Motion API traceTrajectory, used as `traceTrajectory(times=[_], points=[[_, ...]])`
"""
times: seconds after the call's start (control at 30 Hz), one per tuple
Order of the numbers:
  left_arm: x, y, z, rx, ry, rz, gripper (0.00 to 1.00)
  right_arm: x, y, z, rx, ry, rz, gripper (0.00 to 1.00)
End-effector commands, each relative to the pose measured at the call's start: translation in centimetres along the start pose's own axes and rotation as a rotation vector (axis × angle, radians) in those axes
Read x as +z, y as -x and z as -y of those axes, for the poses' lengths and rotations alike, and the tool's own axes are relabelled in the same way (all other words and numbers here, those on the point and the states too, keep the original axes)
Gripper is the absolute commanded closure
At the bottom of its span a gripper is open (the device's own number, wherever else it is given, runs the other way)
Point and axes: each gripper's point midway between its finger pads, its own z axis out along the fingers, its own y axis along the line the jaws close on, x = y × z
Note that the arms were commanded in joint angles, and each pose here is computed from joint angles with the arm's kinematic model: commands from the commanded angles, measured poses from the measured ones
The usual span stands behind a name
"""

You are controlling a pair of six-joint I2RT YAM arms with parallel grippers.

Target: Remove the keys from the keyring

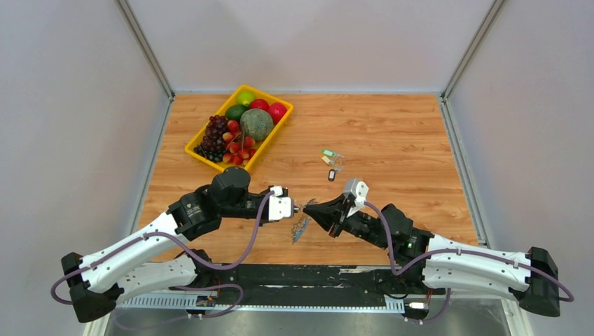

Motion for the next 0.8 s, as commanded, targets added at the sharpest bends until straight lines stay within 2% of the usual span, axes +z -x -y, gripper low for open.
traceTrajectory(times=[0.0,0.47,0.5,0.6,0.63,0.77], points=[[0.1,1.0,-0.5,0.032,0.013,0.039,1.00,0.4,1.7,1.0,0.021,-0.078,0.022,1.00],[0.5,0.5,-0.5,0.022,0.005,0.019,1.00,3.0,0.1,0.5,0.006,-0.071,-0.108,1.00],[0.4,0.6,-0.5,0.022,0.006,0.021,1.00,3.0,0.0,0.5,0.007,-0.070,-0.111,0.97],[0.3,0.8,-0.5,0.022,0.008,0.026,1.00,2.6,-0.1,0.4,0.004,-0.062,-0.102,0.74],[0.2,0.9,-0.5,0.022,0.010,0.028,1.00,2.3,0.0,0.4,0.002,-0.053,-0.089,0.69],[0.1,1.1,-0.5,0.023,0.009,0.035,1.00,0.6,0.4,-0.1,-0.005,-0.004,-0.007,0.64]])
